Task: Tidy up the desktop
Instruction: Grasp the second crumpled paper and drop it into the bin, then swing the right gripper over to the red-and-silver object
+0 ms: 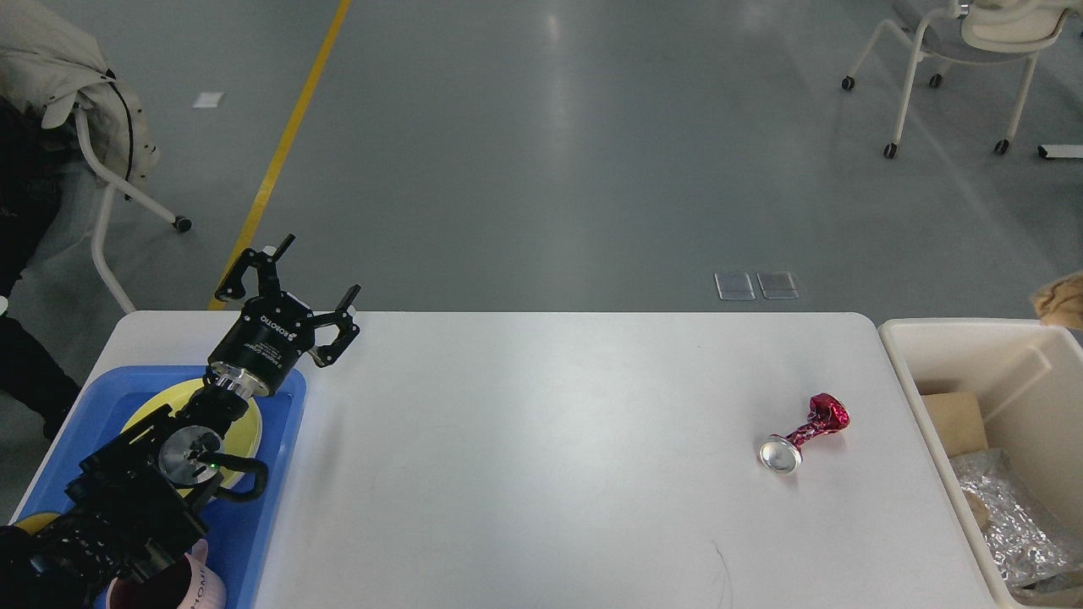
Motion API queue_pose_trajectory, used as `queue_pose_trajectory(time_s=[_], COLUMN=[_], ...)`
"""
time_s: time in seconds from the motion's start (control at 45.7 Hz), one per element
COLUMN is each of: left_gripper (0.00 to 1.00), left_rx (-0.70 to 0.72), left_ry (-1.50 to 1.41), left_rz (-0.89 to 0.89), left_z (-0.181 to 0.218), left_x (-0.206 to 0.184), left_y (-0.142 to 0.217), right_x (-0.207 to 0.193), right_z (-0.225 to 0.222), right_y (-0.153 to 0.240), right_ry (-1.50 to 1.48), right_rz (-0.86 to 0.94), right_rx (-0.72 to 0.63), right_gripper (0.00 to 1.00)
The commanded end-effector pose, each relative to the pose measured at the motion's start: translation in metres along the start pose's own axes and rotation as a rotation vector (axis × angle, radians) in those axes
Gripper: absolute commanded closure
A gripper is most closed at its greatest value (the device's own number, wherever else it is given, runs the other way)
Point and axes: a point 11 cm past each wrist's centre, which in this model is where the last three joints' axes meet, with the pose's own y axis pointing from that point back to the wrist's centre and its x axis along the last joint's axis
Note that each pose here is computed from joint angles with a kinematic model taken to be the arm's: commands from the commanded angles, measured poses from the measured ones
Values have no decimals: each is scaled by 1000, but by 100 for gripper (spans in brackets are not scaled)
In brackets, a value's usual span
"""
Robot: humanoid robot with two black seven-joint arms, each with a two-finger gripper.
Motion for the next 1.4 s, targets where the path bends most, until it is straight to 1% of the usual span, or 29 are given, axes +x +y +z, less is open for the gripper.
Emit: queue_pose_trajectory(time_s=[0.0, 0.044, 0.131, 0.219, 0.307, 0.372, 0.394, 0.416, 0.438, 0.46, 0.679, 0.854, 0.92, 1.029, 1.117, 1.205, 1.292, 1.314, 1.38], left_gripper=[0, 0, 0, 0, 0, 0, 0, 0, 0, 0, 0, 0, 0, 0, 0, 0, 0, 0, 0], left_rx=[0, 0, 0, -2, -5, -5, -5, -5, -5, -5, -5, -5, -5, -5, -5, -5, -5, -5, -5], left_ry=[0, 0, 0, 0, 0, 0, 0, 0, 0, 0, 0, 0, 0, 0, 0, 0, 0, 0, 0], left_rz=[0, 0, 0, 0, 0, 0, 0, 0, 0, 0, 0, 0, 0, 0, 0, 0, 0, 0, 0], left_z=[0, 0, 0, 0, 1, 1, 1, 1, 1, 1, 1, 1, 1, 1, 1, 1, 1, 1, 1], left_x=[0, 0, 0, 0, 0, 0, 0, 0, 0, 0, 0, 0, 0, 0, 0, 0, 0, 0, 0], left_y=[0, 0, 0, 0, 0, 0, 0, 0, 0, 0, 0, 0, 0, 0, 0, 0, 0, 0, 0], right_x=[-55, -81, -121, -140, -144, -144, -145, -146, -147, -147, -145, -139, -126, -105, -77, -30, 20, 36, 54], right_z=[18, 19, -8, -30, -36, -45, -46, -48, -48, -48, -44, -47, -50, -44, -47, -62, -88, -102, -131], right_y=[-81, -109, -153, -172, -177, -180, -181, -181, -182, -182, -180, -178, -173, -151, -123, -79, -10, 17, 66], right_ry=[77, 77, 53, 10, 30, 44, 47, 46, 46, 47, 44, 23, -9, -101, -166, -168, -145, -135, -87], right_rz=[28, 34, 57, 90, 144, 178, 179, 178, 177, 177, 180, 168, 159, 113, 96, 75, 78, 93, 80], right_rx=[-117, -142, -128, -97, -95, -82, -81, -78, -78, -77, -83, -64, -45, -4, 53, 123, 228, 274, 353], right_gripper=[100, 100, 100, 100, 100, 84, 75, 60, 36, 0, 0, 0, 0, 0, 0, 0, 0, 0, 0])
